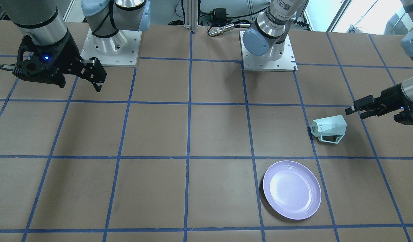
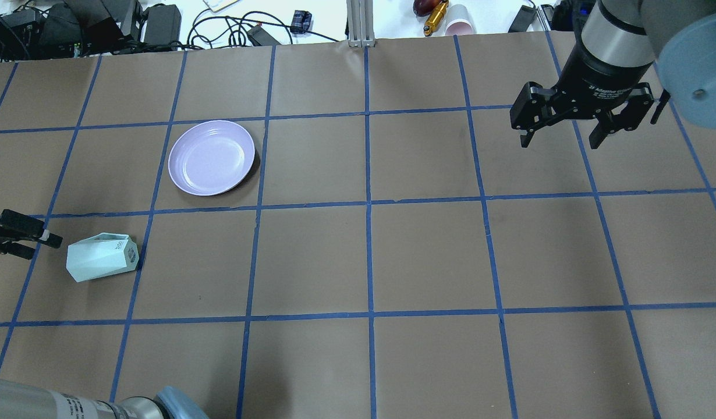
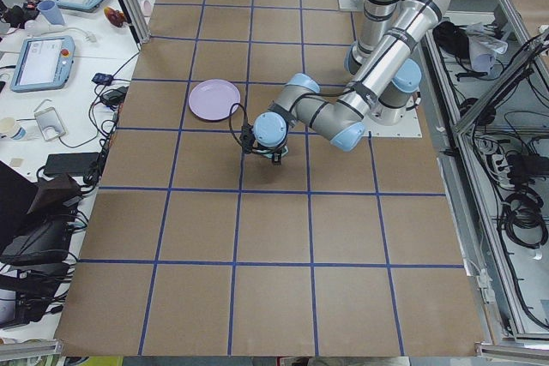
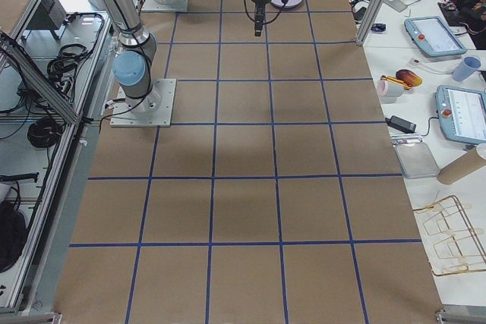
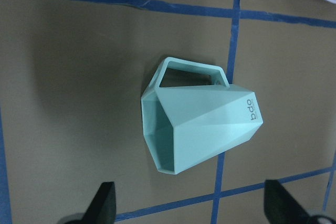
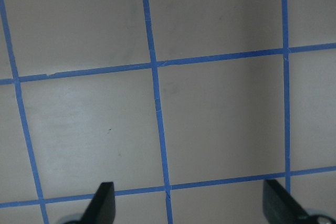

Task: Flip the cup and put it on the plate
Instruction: 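Lower the left gripper beside the mint-green cup lying on its side, then close the left gripper on the cup's base end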

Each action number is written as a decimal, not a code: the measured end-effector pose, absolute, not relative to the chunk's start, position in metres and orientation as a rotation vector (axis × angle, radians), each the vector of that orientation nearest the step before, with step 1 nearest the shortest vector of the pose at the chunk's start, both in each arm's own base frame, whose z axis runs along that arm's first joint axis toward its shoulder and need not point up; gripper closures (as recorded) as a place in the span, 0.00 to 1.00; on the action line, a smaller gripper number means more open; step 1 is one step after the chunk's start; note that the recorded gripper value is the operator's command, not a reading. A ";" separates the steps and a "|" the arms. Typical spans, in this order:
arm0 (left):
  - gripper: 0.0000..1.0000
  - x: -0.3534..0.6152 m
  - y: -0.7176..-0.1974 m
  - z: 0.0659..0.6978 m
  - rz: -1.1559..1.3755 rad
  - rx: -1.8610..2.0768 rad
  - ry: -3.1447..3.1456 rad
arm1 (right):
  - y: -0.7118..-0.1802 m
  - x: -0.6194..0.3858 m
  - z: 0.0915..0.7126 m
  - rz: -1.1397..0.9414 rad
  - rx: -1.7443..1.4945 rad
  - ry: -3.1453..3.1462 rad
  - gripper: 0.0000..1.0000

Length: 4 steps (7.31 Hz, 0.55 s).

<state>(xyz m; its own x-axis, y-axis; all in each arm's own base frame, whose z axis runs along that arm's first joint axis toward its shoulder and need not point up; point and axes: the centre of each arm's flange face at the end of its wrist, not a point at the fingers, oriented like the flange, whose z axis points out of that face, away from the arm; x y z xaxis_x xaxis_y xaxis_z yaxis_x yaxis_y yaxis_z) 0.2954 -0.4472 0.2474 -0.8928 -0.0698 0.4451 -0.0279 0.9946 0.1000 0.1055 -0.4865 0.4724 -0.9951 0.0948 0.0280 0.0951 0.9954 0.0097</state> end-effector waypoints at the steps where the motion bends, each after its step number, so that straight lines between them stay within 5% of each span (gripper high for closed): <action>1: 0.00 0.296 -0.450 0.234 -0.120 0.077 -2.638 | -0.486 0.106 0.472 -0.018 -0.148 -3.110 0.00; 4: 0.00 0.293 -0.456 0.205 -0.109 0.106 -2.554 | -0.486 0.106 0.472 -0.019 -0.148 -3.111 0.00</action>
